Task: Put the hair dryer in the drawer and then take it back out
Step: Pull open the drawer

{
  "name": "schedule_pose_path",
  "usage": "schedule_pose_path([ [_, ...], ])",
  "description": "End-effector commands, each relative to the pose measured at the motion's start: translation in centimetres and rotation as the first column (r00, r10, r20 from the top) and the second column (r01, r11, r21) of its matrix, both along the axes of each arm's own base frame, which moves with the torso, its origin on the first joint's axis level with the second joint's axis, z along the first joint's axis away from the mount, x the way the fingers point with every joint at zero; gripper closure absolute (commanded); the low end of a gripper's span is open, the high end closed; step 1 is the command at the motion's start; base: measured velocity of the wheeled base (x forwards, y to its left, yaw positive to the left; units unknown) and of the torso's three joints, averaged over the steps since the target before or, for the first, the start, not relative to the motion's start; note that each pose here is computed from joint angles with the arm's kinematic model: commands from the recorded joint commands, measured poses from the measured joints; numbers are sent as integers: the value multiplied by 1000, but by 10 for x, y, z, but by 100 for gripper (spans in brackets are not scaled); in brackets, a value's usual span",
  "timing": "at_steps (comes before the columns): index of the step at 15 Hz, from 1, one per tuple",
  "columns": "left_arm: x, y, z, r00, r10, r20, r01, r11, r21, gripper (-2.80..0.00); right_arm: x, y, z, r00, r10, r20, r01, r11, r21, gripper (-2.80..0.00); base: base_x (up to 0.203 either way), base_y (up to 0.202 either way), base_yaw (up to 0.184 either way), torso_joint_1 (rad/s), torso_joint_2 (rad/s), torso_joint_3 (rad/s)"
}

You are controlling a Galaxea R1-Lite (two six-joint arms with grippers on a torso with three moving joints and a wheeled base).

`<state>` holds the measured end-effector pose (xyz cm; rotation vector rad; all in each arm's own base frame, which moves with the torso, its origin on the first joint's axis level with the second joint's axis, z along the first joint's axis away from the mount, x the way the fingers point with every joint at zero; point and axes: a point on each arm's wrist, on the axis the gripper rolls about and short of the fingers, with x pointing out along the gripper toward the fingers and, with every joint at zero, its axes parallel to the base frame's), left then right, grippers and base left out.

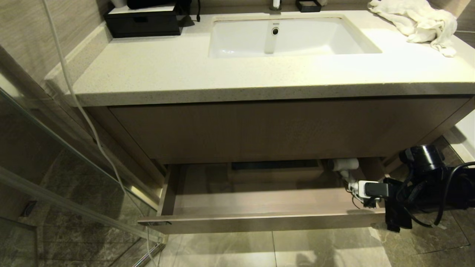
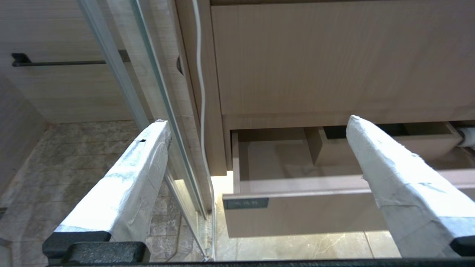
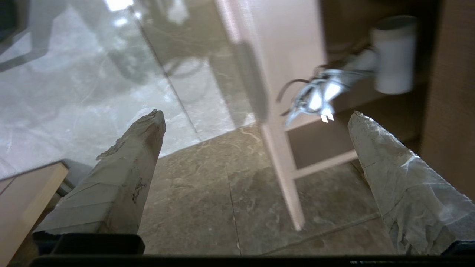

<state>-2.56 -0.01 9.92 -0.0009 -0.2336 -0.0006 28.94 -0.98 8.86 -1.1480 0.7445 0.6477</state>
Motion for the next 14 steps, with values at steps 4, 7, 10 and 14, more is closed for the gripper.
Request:
schedule_pose_path([
  [4, 4, 0, -11, 999, 0, -39, 0, 1000, 0, -280, -14, -12, 17, 998, -46, 47, 46, 999, -8, -280, 0, 0, 0, 0, 0, 0],
  [7, 4, 0, -11, 999, 0, -39, 0, 1000, 0, -280, -18, -18, 22, 995, -94, 34, 93, 996, 10, -280, 0, 0, 0, 0, 0, 0],
  [10, 4, 0, -11, 999, 0, -39, 0, 1000, 0, -280, -20, -30, 25, 976, -218, 24, 217, 975, 51, -280, 0, 0, 0, 0, 0, 0],
  [14, 4, 0, -11, 999, 0, -39, 0, 1000, 0, -280, -9, -57, 22, 929, -366, 62, 367, 930, -2, -280, 0, 0, 0, 0, 0, 0],
])
